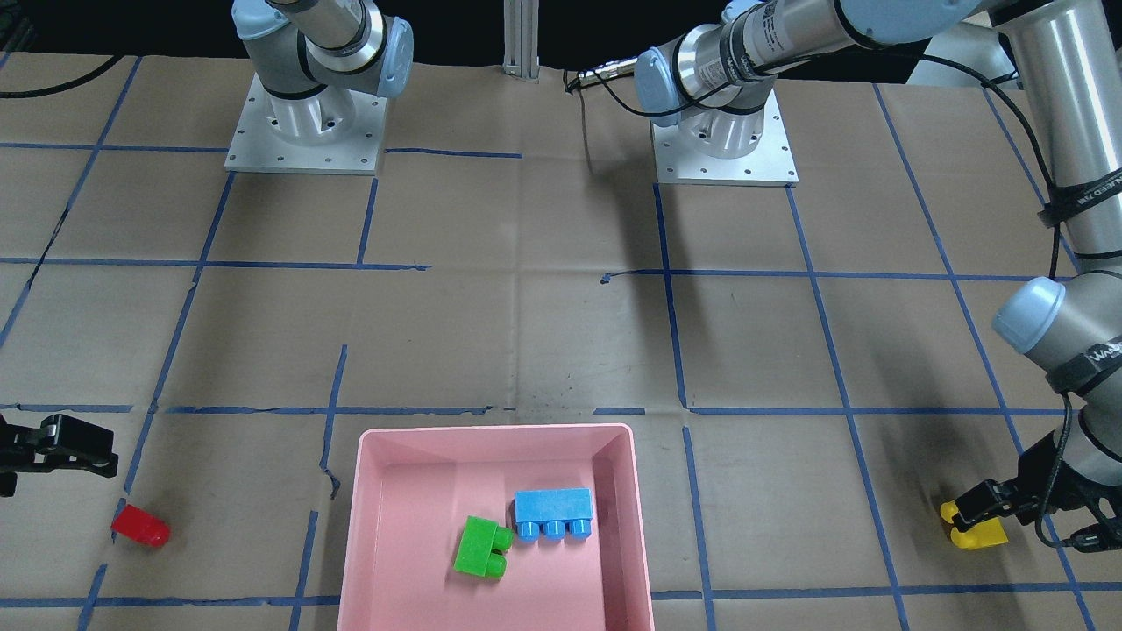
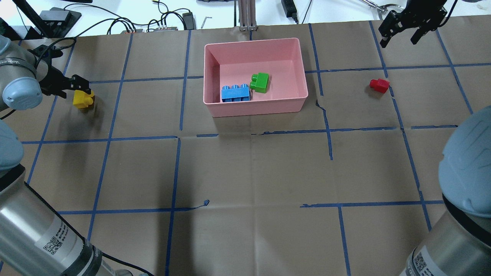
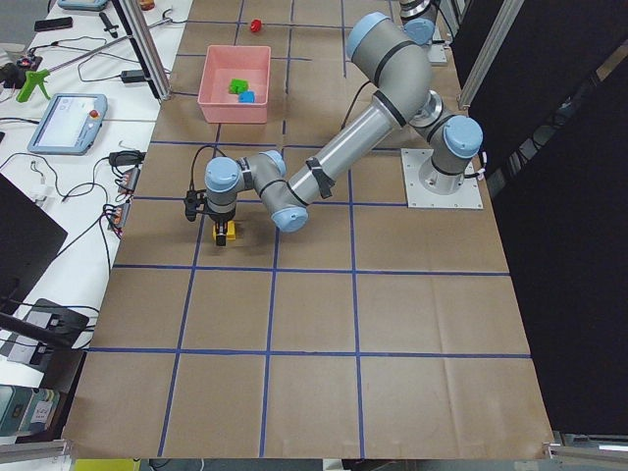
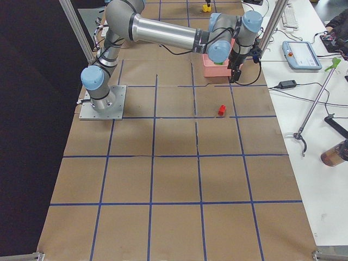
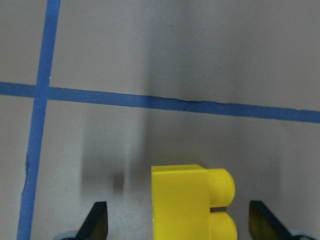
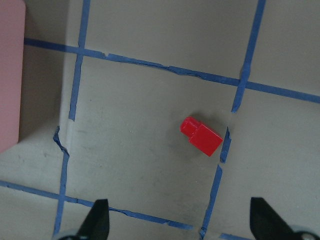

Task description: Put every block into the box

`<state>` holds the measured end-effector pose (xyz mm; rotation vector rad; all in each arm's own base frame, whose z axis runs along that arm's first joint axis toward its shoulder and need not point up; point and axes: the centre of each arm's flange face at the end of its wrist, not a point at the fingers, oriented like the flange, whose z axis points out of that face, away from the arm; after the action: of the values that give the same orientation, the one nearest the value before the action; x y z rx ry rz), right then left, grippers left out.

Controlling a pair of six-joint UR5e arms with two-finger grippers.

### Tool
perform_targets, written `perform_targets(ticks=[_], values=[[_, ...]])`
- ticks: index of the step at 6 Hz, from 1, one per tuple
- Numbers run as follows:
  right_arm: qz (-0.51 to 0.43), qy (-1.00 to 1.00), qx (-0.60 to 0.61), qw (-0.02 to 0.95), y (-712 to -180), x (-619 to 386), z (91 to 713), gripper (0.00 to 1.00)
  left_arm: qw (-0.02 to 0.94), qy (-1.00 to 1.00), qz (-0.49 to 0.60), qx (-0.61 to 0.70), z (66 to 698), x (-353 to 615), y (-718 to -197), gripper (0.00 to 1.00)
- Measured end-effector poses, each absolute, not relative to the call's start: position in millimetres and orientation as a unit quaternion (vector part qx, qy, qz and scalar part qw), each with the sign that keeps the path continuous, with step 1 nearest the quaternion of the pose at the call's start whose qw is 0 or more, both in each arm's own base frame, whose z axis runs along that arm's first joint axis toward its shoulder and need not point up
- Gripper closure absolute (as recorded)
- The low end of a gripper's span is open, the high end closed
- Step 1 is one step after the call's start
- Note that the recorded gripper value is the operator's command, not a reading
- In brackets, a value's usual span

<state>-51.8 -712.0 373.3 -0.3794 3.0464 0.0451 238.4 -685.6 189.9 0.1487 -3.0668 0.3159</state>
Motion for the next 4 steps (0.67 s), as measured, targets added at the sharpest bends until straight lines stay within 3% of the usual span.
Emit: perform_targets(ticks=[1, 3, 4], values=[[0.021, 0.979, -0.197, 0.041, -716, -55, 355, 0.00, 0.030, -0.994, 0.099, 0.048, 185, 237, -686, 0.01], [0.004, 0.930, -0.366, 0.038, -734, -60, 317, 0.00, 0.033, -0.994, 0.093, 0.049, 175, 236, -687, 0.14], [-0.004, 0.904, -0.425, 0.033, -742, -62, 302, 0.00, 0.036, -0.994, 0.089, 0.046, 173, 231, -688, 0.41]])
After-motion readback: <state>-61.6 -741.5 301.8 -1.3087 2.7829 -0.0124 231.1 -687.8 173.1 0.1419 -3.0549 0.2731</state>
